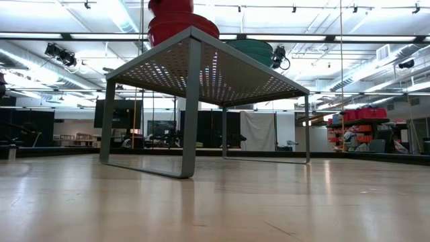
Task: Pick & Place Mini bowls
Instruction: Stack the red patterned bowl on top of the red patterned bowls on the shelf
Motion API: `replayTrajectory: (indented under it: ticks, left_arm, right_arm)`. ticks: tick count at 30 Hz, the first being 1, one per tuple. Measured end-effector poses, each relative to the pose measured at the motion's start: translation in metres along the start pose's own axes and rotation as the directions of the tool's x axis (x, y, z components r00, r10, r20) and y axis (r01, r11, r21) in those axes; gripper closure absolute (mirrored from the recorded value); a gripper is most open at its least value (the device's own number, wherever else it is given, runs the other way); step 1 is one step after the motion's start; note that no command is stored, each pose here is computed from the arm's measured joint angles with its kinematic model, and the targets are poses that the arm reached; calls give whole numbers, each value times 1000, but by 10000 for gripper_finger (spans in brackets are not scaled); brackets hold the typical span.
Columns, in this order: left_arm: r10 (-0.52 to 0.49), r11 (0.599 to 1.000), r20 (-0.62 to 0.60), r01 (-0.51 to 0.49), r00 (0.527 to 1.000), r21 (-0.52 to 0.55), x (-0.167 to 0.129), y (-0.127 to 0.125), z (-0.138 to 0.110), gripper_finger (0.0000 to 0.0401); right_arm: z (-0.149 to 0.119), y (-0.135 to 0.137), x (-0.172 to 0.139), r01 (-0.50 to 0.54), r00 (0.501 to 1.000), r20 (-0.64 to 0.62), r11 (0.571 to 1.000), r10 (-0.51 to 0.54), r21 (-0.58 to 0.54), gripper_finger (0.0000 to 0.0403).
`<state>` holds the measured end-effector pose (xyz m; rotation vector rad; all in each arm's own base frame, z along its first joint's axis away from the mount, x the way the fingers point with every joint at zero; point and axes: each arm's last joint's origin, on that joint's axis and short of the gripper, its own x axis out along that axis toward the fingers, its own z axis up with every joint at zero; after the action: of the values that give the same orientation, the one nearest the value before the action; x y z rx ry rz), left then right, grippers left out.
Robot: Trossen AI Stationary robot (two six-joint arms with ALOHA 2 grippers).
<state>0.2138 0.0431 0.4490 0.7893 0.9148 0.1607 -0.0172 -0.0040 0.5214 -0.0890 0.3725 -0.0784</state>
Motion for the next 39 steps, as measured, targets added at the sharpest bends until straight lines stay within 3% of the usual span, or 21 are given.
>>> replayTrajectory:
  ticks: [15, 25, 39]
  left_arm:
    - [-28, 989, 136, 7, 990, 150, -32, -30, 31, 393]
    - [-118, 945, 238, 35, 964, 326, -47, -52, 45, 393]
    - [-245, 918, 252, 140, 936, 371, -40, -77, 65, 393]
  right_arm:
    - [0, 0, 0, 0, 1000, 0, 1000, 0, 0, 376]
    - [0, 0, 0, 0, 1000, 1, 1000, 0, 0, 376]
    - [0, 0, 0, 0, 1000, 0, 1000, 0, 0, 376]
